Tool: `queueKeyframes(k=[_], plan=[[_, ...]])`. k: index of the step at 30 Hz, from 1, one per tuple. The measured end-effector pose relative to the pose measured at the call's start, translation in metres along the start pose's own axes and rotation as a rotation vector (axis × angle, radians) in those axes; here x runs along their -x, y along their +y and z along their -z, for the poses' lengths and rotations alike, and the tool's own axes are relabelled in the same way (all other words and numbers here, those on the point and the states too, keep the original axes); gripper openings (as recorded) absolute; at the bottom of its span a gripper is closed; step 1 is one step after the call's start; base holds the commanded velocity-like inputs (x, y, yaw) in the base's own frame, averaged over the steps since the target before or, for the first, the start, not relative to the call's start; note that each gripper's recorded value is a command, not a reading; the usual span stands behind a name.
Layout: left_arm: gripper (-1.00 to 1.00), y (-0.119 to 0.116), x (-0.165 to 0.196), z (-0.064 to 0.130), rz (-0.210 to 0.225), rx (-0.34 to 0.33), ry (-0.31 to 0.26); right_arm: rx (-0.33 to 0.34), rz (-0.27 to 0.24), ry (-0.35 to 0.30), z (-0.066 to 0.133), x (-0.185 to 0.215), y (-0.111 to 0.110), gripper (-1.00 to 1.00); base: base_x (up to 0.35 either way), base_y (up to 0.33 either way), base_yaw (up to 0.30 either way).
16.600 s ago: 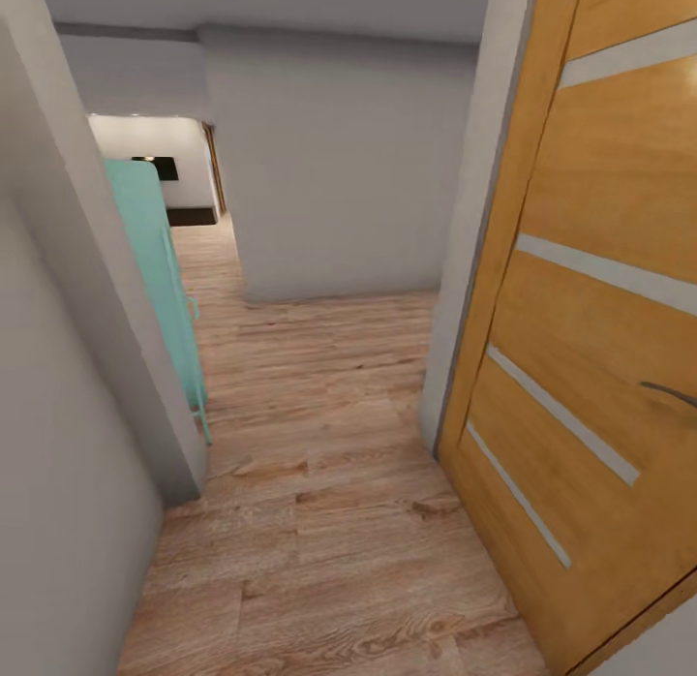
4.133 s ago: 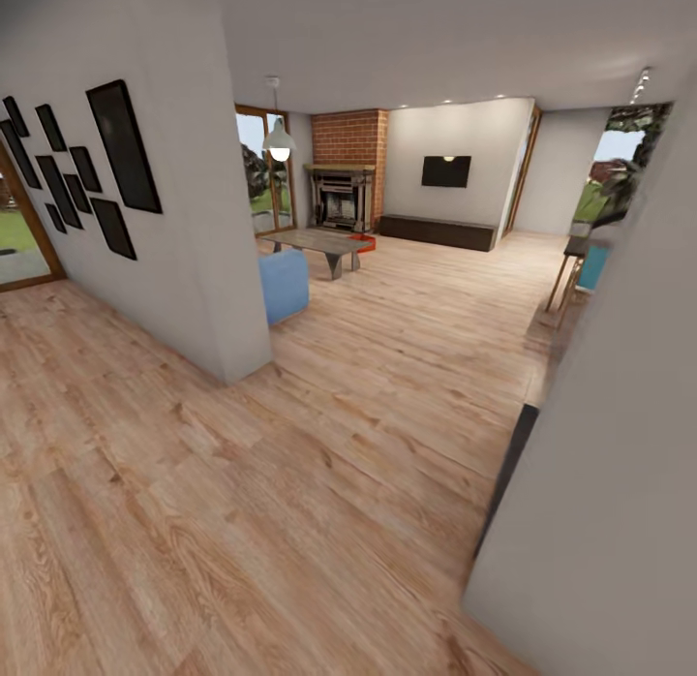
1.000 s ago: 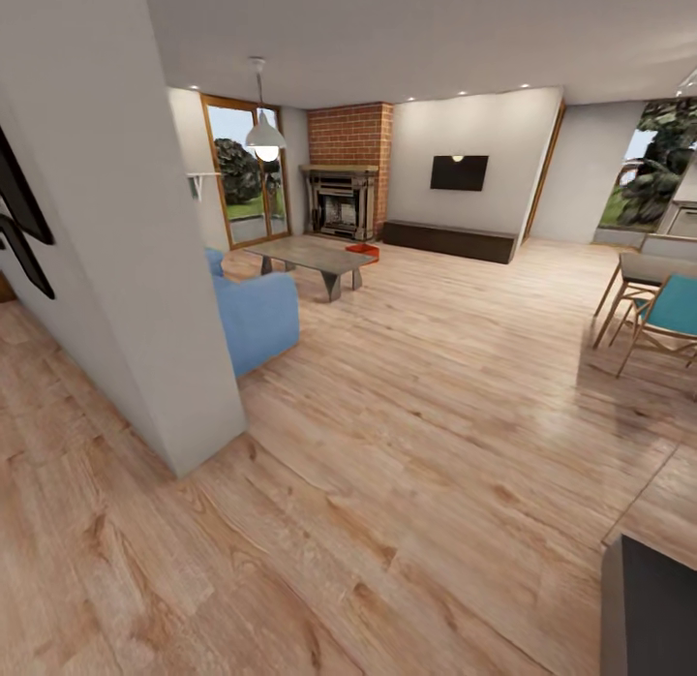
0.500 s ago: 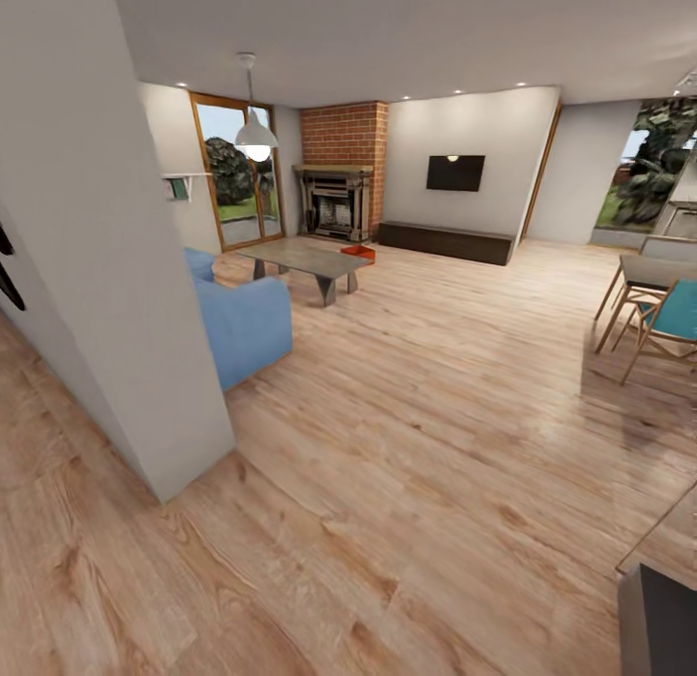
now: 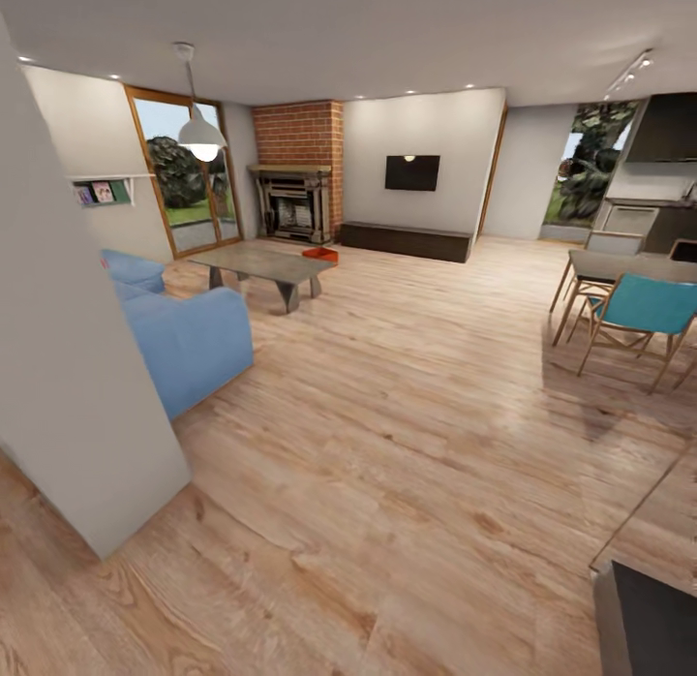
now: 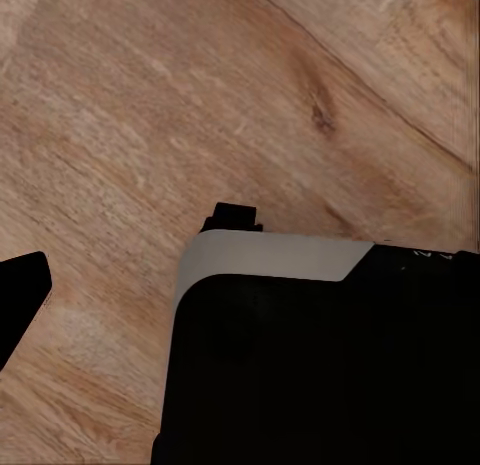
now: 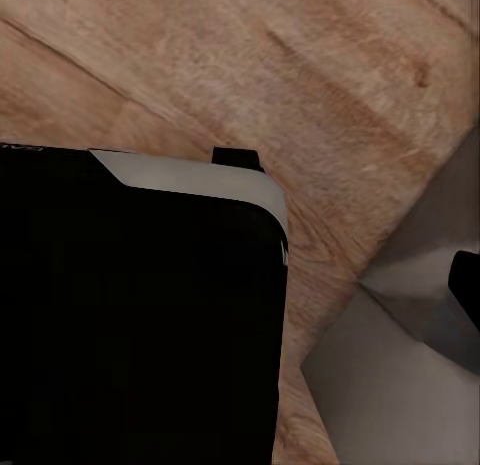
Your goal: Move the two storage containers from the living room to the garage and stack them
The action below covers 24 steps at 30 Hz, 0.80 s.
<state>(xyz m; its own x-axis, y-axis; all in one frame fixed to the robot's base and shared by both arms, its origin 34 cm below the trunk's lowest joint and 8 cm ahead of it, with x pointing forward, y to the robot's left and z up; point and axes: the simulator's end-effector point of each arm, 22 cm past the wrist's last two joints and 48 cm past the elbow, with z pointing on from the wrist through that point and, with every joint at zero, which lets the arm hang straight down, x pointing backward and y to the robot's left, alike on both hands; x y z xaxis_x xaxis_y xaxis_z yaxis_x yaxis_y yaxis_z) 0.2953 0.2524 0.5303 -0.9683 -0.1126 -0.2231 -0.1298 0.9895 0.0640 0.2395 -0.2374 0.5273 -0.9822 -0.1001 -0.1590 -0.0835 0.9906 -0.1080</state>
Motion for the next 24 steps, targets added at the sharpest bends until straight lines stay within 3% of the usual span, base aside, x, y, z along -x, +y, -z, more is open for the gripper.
queueKeyframes(k=[10, 14, 24], plan=[[1.0, 0.002, 0.0, 0.0, 0.001, 0.004, 0.001, 0.0, -0.002, 0.0, 0.0, 0.0, 0.0, 1.0, 0.323, 0.0, -0.242], [1.0, 0.015, -0.005, 0.0, -0.001, 0.021, 0.007, -0.001, -0.008, 0.001, 0.0, 0.0, 0.0, 1.0, 0.323, 0.0, -0.217], [1.0, 0.014, -0.015, 0.001, -0.001, 0.019, 0.02, -0.004, -0.009, 0.017, 0.0, -0.004, -0.001, 1.0, 0.323, 0.0, -0.037]])
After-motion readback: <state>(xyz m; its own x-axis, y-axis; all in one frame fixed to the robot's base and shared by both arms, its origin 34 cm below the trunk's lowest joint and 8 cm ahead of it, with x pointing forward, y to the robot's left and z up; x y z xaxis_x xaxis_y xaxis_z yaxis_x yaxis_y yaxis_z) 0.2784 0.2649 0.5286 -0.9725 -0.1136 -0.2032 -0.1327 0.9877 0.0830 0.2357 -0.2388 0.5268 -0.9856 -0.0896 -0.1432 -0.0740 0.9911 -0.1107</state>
